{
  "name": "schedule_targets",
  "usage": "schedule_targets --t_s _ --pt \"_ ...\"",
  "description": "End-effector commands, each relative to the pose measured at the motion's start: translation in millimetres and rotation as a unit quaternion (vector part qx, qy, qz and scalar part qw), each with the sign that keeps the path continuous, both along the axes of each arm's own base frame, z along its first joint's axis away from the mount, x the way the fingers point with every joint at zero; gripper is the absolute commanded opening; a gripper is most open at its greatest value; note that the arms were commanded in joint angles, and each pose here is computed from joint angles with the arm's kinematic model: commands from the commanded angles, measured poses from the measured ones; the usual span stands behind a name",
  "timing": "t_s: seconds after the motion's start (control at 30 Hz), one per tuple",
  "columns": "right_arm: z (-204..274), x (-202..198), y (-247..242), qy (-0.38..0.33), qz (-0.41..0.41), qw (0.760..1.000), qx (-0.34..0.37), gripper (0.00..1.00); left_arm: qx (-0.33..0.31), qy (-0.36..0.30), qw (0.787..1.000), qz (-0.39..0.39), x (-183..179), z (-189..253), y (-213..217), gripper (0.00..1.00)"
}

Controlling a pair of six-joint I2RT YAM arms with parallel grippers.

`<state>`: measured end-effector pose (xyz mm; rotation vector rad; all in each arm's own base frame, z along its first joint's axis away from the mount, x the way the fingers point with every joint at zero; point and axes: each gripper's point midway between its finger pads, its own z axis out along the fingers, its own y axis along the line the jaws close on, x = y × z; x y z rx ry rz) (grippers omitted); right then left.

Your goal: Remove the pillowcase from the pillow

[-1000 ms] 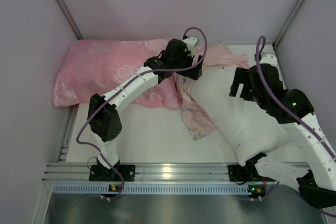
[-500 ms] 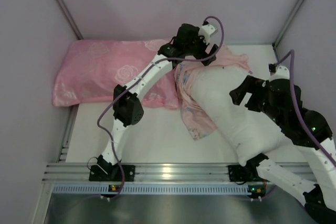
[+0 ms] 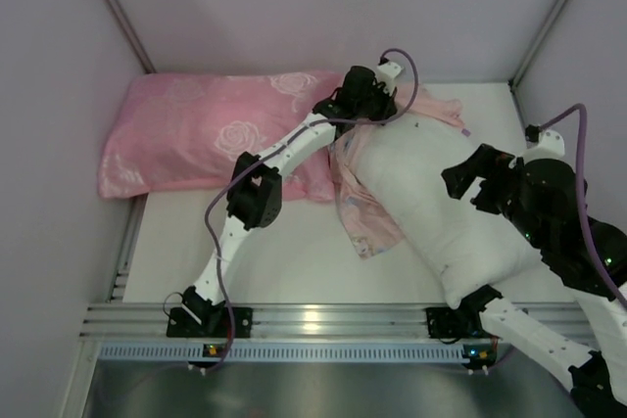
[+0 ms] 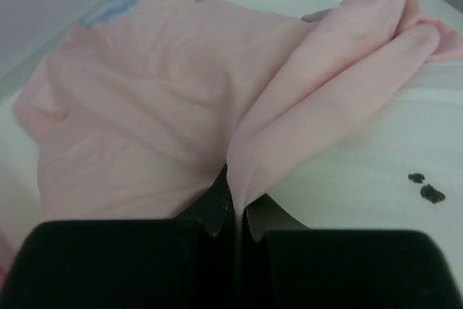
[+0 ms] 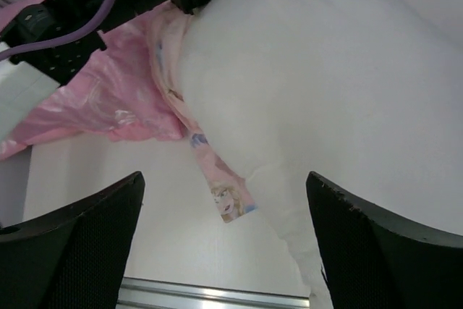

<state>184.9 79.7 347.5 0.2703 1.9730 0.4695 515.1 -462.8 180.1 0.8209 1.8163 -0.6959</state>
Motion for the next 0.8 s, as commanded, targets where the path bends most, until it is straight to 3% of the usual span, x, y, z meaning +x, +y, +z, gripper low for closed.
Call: schedule_targets --t_s 0.0,0.03,0.07,0.13,0.2,0.23,0.5,0.67,0.77 --pt "-31 17 -16 0.042 -0.059 0.996 -0.056 0.88 -0.090 -0.011 0.983 0.158 22 61 52 0.00" --pt "-35 19 -18 0.046 -0.069 0.995 -0.063 0.90 -0.131 -0.041 0.976 0.167 5 120 68 0.00" --pt "-37 24 -21 0.049 -0.081 0.993 -0.071 0.90 -0.122 -0.027 0.974 0.189 -4 97 83 0.00" --pt "-28 29 -20 0.036 -0.084 0.993 -0.072 0.93 -0.188 -0.063 0.964 0.177 -34 166 100 0.00" --pt "-21 38 -24 0.028 -0.092 0.991 -0.097 0.95 -0.200 -0.054 0.966 0.152 -58 168 104 0.00" --pt "-5 43 -25 0.009 -0.092 0.991 -0.099 0.97 -0.221 -0.063 0.965 0.130 -78 195 109 0.00" --pt "26 109 0 -0.036 -0.012 0.975 -0.218 0.99 -0.254 -0.027 0.961 0.104 -135 198 133 0.00" --pt "7 150 -6 -0.025 0.047 0.979 -0.199 1.00 -0.251 -0.018 0.963 0.095 -149 193 138 0.00" --pt "-11 149 15 -0.016 0.127 0.976 -0.178 0.99 -0.245 -0.018 0.965 0.093 -153 193 140 0.00"
